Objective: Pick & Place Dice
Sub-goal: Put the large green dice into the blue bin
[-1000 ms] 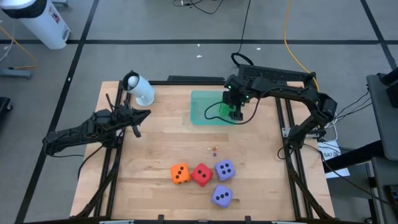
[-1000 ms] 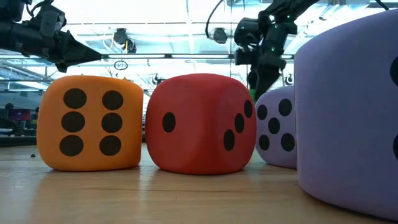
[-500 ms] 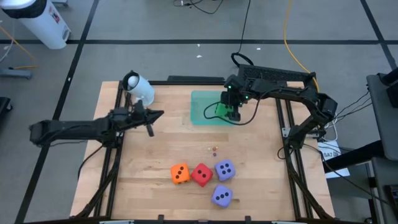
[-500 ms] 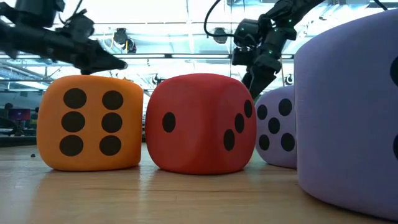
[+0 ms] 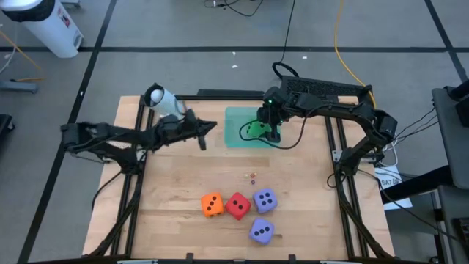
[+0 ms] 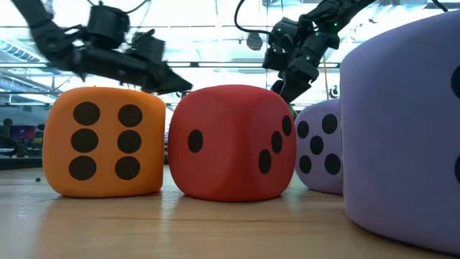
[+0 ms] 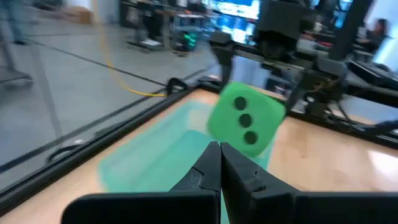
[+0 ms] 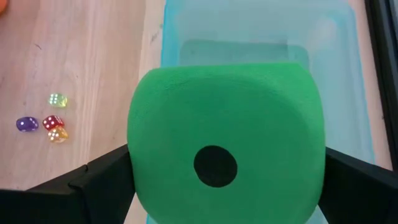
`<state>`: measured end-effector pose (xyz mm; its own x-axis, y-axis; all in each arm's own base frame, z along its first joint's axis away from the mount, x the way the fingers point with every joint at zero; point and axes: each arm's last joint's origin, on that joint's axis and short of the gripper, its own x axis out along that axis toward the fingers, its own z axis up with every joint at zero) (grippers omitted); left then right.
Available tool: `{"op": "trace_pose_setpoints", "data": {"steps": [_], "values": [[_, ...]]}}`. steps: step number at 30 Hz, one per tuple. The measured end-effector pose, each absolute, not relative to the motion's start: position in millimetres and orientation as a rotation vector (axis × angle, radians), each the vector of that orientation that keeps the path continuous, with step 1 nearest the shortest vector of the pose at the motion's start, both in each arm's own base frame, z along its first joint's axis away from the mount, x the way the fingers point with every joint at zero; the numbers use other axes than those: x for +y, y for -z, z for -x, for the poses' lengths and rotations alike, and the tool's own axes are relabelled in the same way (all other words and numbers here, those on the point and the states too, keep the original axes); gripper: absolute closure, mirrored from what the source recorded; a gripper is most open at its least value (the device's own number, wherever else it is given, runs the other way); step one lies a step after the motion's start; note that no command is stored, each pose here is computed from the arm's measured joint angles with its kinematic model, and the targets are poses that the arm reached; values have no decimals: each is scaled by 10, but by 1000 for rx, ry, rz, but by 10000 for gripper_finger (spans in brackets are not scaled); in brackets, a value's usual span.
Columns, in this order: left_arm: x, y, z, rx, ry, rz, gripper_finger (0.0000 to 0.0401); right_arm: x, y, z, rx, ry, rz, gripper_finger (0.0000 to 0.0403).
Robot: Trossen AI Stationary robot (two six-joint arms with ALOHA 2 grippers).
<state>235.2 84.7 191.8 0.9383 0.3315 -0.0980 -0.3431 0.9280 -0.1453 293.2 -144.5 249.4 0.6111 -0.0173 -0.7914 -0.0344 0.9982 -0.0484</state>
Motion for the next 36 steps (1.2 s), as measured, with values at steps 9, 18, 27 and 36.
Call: {"op": "trace_pose_setpoints", "data": {"steps": [9,18,27,36], "values": [[1139,-2137,-2955,81,-168,60,400,-1418,-2502,-2941,864,-147,130,3],[1323,-2006,-3393,114,-123,40,401,-1473,-2534,-2963,821,-99,112,3],[1331,-2018,-3447,97,-112,159,401,-1529,-2552,-2980,834,53,119,3],[1299,-2076,-3557,121,-123,210,401,-1494,-2559,-3004,825,59,97,3]]}}
